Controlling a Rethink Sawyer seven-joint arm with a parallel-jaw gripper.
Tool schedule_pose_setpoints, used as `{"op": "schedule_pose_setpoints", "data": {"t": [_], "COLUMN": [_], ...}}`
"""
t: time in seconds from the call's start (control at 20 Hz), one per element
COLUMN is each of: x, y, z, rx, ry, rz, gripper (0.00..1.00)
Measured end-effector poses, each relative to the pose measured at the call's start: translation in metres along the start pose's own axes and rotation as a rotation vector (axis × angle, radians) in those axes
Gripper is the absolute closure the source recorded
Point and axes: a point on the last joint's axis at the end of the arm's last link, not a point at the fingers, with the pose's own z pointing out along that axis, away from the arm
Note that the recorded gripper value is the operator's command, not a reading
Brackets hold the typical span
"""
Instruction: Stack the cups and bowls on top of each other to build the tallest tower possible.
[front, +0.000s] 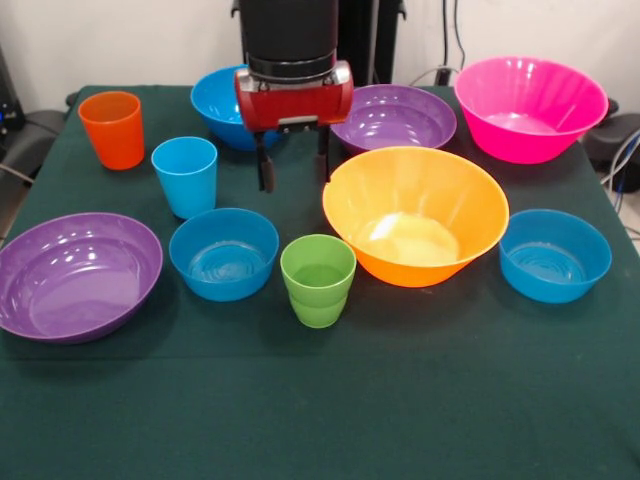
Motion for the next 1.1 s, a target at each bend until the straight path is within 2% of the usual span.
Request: {"op": "schedule_pose_setpoints", "data": {"t": [0.3, 0.65, 1.1], "x": [0.005, 0.017, 0.016], "y": [0.007, 0.014, 0.013], "z": [-0.001, 0.007, 0.006], "rx": [-0.023, -0.041, -0.049], "ry": [0.014, 0.041, 0.038], "rz": [0.021, 0.023, 0.025], "gripper": [0.00, 0.00, 0.00]}}
